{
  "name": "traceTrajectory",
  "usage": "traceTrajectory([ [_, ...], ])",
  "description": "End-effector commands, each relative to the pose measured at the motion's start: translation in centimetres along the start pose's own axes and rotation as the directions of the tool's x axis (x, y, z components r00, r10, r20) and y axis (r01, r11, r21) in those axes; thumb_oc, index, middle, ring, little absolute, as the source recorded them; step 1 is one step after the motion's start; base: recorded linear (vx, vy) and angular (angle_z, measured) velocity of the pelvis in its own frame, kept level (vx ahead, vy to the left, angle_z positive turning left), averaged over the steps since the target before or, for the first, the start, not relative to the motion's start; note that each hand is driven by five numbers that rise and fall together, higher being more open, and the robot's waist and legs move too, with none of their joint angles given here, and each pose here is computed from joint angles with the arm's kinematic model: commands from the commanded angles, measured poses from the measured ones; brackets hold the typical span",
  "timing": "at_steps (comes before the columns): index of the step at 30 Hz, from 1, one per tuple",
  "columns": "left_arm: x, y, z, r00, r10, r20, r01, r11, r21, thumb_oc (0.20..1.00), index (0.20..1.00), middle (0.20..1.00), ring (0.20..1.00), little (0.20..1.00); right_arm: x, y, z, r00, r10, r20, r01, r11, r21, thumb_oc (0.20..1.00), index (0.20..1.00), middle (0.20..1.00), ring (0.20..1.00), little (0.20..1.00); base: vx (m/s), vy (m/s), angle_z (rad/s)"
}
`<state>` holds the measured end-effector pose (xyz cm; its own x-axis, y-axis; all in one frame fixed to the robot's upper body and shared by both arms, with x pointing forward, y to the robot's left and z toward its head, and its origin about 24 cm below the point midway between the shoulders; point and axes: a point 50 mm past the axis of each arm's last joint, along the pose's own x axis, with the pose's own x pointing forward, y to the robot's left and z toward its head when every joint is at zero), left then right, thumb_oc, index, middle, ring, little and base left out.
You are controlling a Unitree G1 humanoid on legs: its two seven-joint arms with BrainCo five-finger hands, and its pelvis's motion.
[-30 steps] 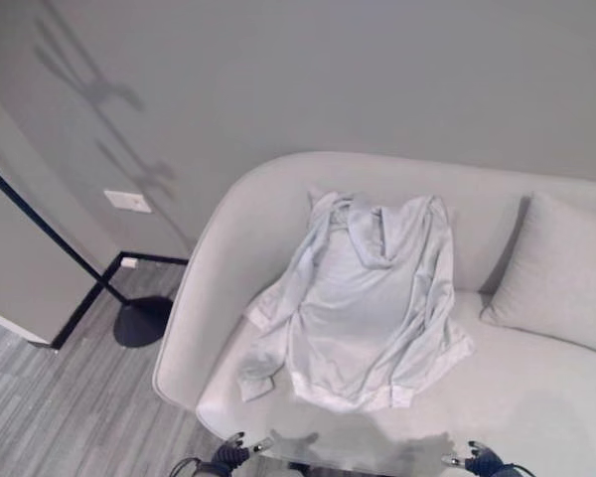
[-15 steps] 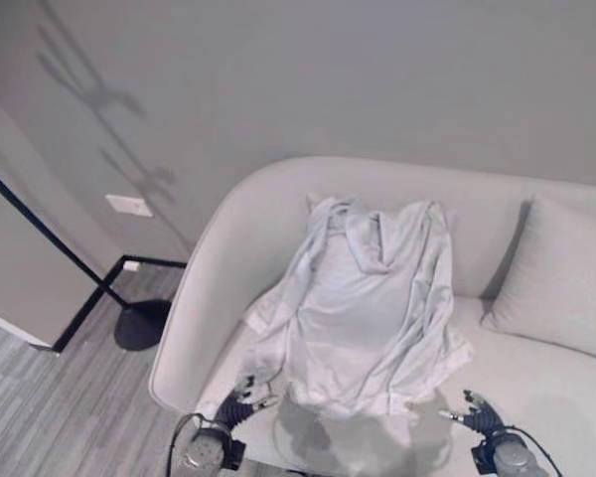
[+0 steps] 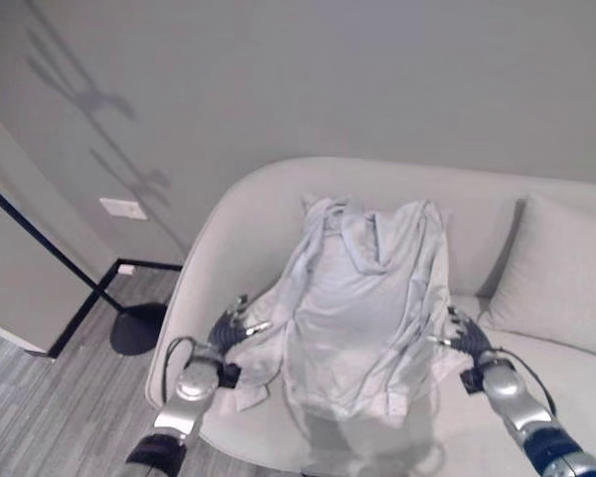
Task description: Hang the clothes on the sofa on the clothes rack.
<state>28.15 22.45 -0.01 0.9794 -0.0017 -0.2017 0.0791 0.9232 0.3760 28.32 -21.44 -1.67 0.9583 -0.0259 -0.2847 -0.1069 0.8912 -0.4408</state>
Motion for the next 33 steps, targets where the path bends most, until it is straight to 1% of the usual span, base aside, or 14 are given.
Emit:
traceTrajectory([
  [1, 4.2, 0.3, 6.6, 0.983, 0.023, 0.183, -0.037, 0.997, 0.070, 1.000, 1.000, 1.000, 1.000, 1.000, 3.3, -1.6, 6.6, 0.980, -0.079, 0.180, 0.090, 0.994, -0.054, 1.000, 1.000, 1.000, 1.000, 1.000, -0.13, -0.019, -0.08],
  [3, 4.2, 0.4, 6.7, 0.983, 0.024, 0.185, -0.038, 0.997, 0.070, 1.000, 1.000, 1.000, 1.000, 1.000, 3.3, -1.6, 6.7, 0.980, -0.080, 0.182, 0.092, 0.994, -0.053, 1.000, 1.000, 1.000, 1.000, 1.000, -0.11, -0.013, -0.04],
  [5, 6.2, -0.9, 10.7, 0.965, -0.005, 0.262, -0.020, 0.995, 0.093, 1.000, 1.000, 1.000, 1.000, 1.000, 5.0, -2.4, 10.2, 0.966, -0.118, 0.232, 0.133, 0.990, -0.053, 1.000, 1.000, 1.000, 1.000, 1.000, -0.25, -0.014, -0.02],
  [7, 6.9, -1.1, 12.3, 0.958, -0.007, 0.287, -0.030, 0.992, 0.124, 1.000, 1.000, 1.000, 1.000, 1.000, 5.5, -3.0, 11.1, 0.963, -0.144, 0.230, 0.157, 0.987, -0.040, 1.000, 1.000, 1.000, 1.000, 1.000, -0.14, -0.002, 0.02],
  [9, 7.1, -1.1, 12.9, 0.954, -0.011, 0.299, -0.033, 0.989, 0.141, 1.000, 1.000, 1.000, 1.000, 1.000, 5.7, -3.4, 11.4, 0.961, -0.156, 0.229, 0.170, 0.985, -0.041, 1.000, 1.000, 1.000, 1.000, 1.000, -0.06, -0.002, 0.07],
  [13, 8.0, -0.1, 15.7, 0.939, 0.025, 0.343, -0.092, 0.980, 0.179, 1.000, 1.000, 1.000, 1.000, 1.000, 6.1, -5.0, 13.8, 0.940, -0.202, 0.276, 0.219, 0.975, -0.032, 1.000, 1.000, 1.000, 1.000, 1.000, -0.08, -0.013, 0.01],
  [16, 8.3, 0.6, 16.4, 0.934, 0.052, 0.354, -0.123, 0.976, 0.181, 1.000, 1.000, 1.000, 1.000, 1.000, 6.2, -5.7, 14.5, 0.931, -0.221, 0.291, 0.240, 0.970, -0.030, 1.000, 1.000, 1.000, 1.000, 1.000, -0.07, -0.011, -0.01],
  [18, 8.4, 1.3, 17.8, 0.920, 0.079, 0.385, -0.160, 0.970, 0.182, 1.000, 1.000, 1.000, 1.000, 1.000, 6.2, -6.7, 15.3, 0.918, -0.254, 0.305, 0.273, 0.962, -0.022, 1.000, 1.000, 1.000, 1.000, 1.000, -0.07, -0.005, -0.05],
  [20, 8.4, 2.8, 19.6, 0.896, 0.111, 0.431, -0.224, 0.949, 0.221, 1.000, 1.000, 1.000, 1.000, 1.000, 5.9, -8.5, 16.4, 0.891, -0.309, 0.334, 0.325, 0.946, 0.009, 1.000, 1.000, 1.000, 1.000, 1.000, -0.05, 0.014, -0.02],
  [23, 8.0, 3.6, 20.4, 0.872, 0.131, 0.472, -0.269, 0.933, 0.238, 1.000, 1.000, 1.000, 1.000, 1.000, 5.1, -10.4, 15.9, 0.861, -0.380, 0.338, 0.374, 0.923, 0.085, 1.000, 1.000, 1.000, 1.000, 1.000, 0.01, 0.002, 0.02],
  [26, 7.3, 4.4, 20.9, 0.840, 0.143, 0.524, -0.308, 0.920, 0.243, 1.000, 1.000, 1.000, 1.000, 1.000, 4.0, -12.3, 13.9, 0.834, -0.453, 0.316, 0.432, 0.891, 0.136, 1.000, 1.000, 1.000, 1.000, 1.000, 0.02, 0.006, 0.09],
  [33, 5.8, 4.7, 21.8, 0.774, 0.149, 0.615, -0.344, 0.914, 0.213, 1.000, 1.000, 1.000, 1.000, 1.000, 2.3, -14.2, 11.5, 0.786, -0.549, 0.283, 0.507, 0.836, 0.212, 1.000, 1.000, 1.000, 1.000, 1.000, 0.00, 0.001, 0.01],
])
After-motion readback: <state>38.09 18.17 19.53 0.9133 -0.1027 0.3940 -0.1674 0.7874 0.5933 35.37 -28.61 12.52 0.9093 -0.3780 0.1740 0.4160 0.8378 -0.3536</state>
